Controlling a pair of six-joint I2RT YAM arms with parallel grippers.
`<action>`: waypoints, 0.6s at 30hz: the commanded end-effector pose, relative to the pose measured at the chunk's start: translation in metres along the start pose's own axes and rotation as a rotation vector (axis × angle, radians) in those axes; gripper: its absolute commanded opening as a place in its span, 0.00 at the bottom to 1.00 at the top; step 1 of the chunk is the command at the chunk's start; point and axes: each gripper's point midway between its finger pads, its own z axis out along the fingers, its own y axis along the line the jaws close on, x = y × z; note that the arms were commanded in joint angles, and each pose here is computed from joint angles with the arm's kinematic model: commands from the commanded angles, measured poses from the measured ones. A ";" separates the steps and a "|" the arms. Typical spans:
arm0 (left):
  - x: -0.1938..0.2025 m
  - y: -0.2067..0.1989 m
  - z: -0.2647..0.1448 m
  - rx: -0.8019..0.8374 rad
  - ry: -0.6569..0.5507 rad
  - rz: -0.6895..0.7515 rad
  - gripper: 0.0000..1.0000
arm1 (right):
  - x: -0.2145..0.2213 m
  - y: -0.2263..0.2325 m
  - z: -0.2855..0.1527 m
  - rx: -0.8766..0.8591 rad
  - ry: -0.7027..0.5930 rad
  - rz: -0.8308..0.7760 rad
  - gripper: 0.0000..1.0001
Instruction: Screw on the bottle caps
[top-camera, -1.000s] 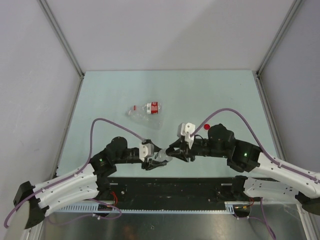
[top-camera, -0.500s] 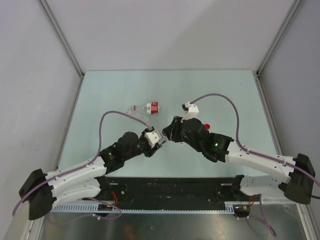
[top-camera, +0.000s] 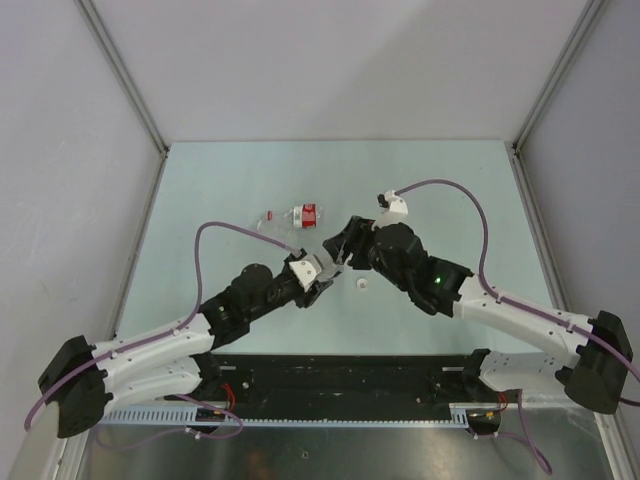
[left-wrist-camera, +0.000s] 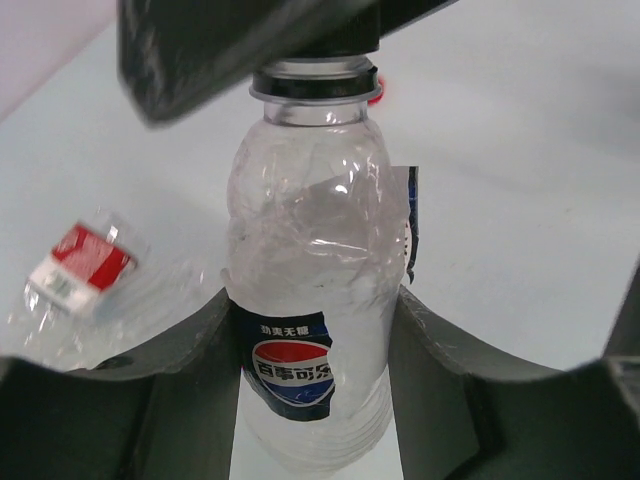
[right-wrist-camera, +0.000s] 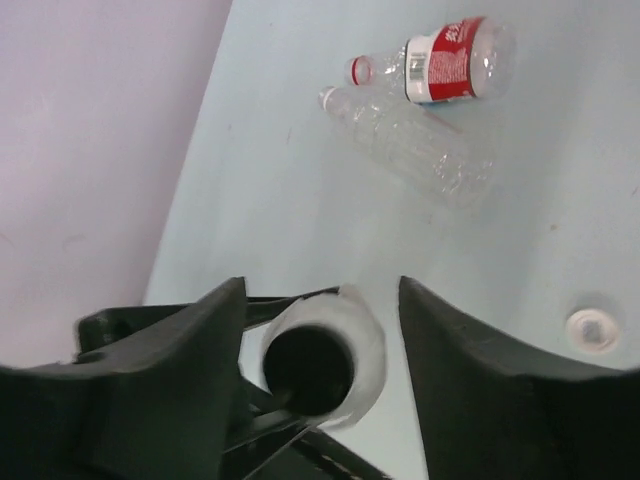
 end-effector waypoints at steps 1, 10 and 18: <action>-0.057 -0.021 -0.003 0.112 -0.225 -0.005 0.00 | -0.023 0.027 -0.019 -0.190 -0.024 -0.184 0.77; -0.046 -0.037 -0.005 0.192 -0.210 -0.022 0.00 | -0.048 0.049 -0.084 -0.435 -0.068 -0.480 0.99; -0.047 -0.072 -0.030 0.468 -0.270 0.045 0.00 | 0.003 0.037 -0.139 -0.736 0.084 -0.972 0.99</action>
